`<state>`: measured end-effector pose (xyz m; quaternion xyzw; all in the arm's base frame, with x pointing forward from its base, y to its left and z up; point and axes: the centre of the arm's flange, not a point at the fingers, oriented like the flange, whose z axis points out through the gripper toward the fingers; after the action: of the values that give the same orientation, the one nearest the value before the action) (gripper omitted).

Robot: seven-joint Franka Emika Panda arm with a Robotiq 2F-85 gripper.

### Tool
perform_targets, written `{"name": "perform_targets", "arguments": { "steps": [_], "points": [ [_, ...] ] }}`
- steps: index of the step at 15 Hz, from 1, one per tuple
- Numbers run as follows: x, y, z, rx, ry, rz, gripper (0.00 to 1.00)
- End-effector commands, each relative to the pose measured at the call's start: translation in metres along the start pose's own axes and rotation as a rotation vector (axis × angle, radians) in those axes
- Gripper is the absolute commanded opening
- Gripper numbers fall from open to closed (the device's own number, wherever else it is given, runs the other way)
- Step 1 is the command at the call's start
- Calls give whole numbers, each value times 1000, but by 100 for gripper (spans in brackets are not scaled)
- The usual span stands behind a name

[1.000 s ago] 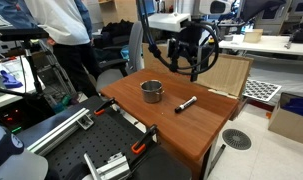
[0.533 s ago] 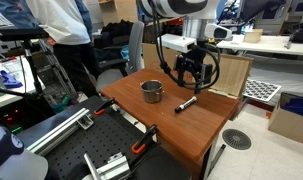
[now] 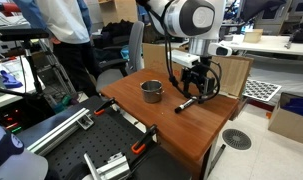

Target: Pick the marker and put it in the pot

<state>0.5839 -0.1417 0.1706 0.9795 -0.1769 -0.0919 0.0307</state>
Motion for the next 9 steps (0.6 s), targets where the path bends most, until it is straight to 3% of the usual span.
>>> {"name": "perform_targets", "arguments": {
  "steps": [1, 8, 9],
  "points": [
    [18, -10, 9, -46, -11, 9, 100],
    [37, -25, 38, -133, -46, 21, 100],
    [38, -26, 40, -141, -49, 22, 75]
  ]
}}
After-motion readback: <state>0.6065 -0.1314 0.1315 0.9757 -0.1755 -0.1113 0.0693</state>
